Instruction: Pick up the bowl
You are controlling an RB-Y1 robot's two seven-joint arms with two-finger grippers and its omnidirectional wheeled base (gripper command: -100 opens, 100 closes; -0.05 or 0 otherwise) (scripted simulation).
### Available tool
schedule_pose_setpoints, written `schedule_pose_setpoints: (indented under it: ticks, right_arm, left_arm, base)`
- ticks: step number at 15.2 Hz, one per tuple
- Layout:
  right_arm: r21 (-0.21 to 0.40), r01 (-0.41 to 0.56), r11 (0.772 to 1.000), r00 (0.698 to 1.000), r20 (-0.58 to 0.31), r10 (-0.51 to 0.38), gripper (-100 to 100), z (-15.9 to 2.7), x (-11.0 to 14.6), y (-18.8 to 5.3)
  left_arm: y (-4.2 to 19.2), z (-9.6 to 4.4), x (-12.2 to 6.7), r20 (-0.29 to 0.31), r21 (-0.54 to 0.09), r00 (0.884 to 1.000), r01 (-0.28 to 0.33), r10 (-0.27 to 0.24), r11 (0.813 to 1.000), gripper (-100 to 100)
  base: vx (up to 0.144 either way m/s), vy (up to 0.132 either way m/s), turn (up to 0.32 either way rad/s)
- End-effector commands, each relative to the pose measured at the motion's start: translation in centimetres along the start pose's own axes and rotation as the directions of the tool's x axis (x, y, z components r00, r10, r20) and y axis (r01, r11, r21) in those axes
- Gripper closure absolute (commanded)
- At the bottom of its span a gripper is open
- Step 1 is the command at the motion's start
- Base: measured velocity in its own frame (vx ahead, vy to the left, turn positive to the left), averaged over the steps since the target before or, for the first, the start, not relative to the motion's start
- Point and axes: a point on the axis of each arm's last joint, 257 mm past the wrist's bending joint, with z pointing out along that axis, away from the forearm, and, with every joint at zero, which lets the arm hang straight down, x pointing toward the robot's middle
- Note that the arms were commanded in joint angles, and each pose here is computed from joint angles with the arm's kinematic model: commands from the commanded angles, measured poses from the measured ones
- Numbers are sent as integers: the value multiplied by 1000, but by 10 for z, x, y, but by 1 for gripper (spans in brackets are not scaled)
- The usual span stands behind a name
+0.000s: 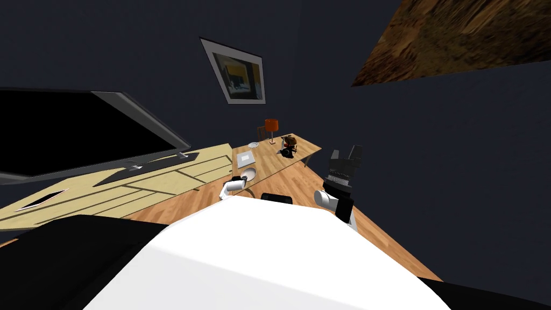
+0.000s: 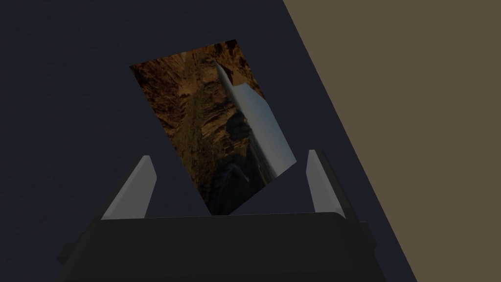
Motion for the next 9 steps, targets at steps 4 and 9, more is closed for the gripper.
schedule_pose_setpoints:
  ticks: [4,9]
  right_arm:
    - [0,0,1000,1000,0,0,0,0,0,0]
    - [0,0,1000,1000,0,0,0,0,0,0]
  left_arm:
    - [-1,-11,-4,1,0,1000,3,-3,1000,100]
    - [-1,-16,-6,2,-2,1000,4,-4,1000,100]
  base:
    - [-4,-16,-6]
    - [-6,-22,-4]
